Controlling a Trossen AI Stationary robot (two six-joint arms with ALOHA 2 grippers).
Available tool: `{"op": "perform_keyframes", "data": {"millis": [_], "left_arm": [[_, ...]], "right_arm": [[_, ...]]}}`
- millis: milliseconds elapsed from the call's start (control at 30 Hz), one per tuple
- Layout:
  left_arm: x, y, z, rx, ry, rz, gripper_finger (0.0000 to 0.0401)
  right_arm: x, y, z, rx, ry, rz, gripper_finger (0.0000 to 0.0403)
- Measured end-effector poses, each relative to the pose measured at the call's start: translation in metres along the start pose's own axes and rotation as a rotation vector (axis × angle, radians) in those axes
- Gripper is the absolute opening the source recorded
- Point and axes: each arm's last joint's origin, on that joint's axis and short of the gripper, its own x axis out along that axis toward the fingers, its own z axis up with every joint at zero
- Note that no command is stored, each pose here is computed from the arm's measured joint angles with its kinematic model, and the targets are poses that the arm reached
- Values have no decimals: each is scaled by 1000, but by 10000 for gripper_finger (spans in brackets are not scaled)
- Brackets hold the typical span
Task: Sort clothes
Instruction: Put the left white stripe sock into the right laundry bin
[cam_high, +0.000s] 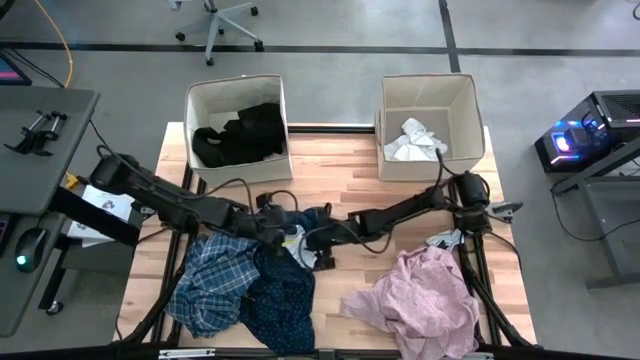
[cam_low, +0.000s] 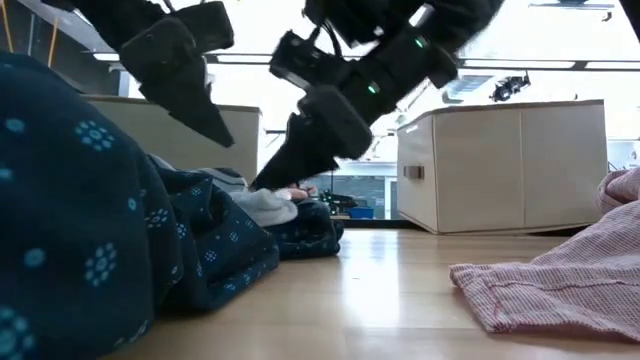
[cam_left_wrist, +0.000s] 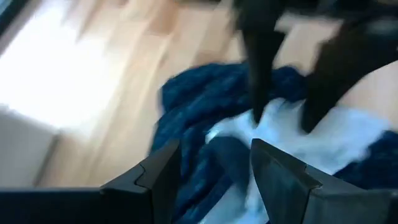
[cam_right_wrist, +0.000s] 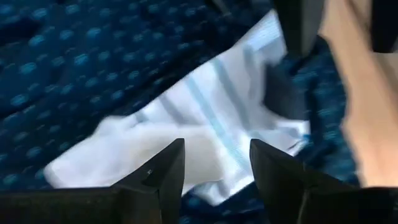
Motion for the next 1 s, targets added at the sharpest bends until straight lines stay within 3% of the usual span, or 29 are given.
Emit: {"op": "perform_keyframes", "data": {"millis": [233,433,533,667,733,800,1000], "left_arm": [[-9,6,-14,-145,32,210,184],[-11,3,-19,-159,32,246,184],[-11,2,-17,-164,2,254,184],[-11,1,-17,-166,-11,263,184],[-11,1,-17,-168,-10,263,184],[-11,1,-18,-167,-9,264,184],[-11,1,-18,-154,-3,266,184]], "right_arm": [[-1,-19,19,49,-123,-76,169],[22,-32,-2,78,-89,-29,157],[33,-30,-11,81,-92,21,121],[36,-26,-13,83,-89,14,36],[30,-25,-8,76,-88,-9,11],[16,-26,3,74,-91,-60,15],[-64,-31,36,-17,18,-322,5]]}}
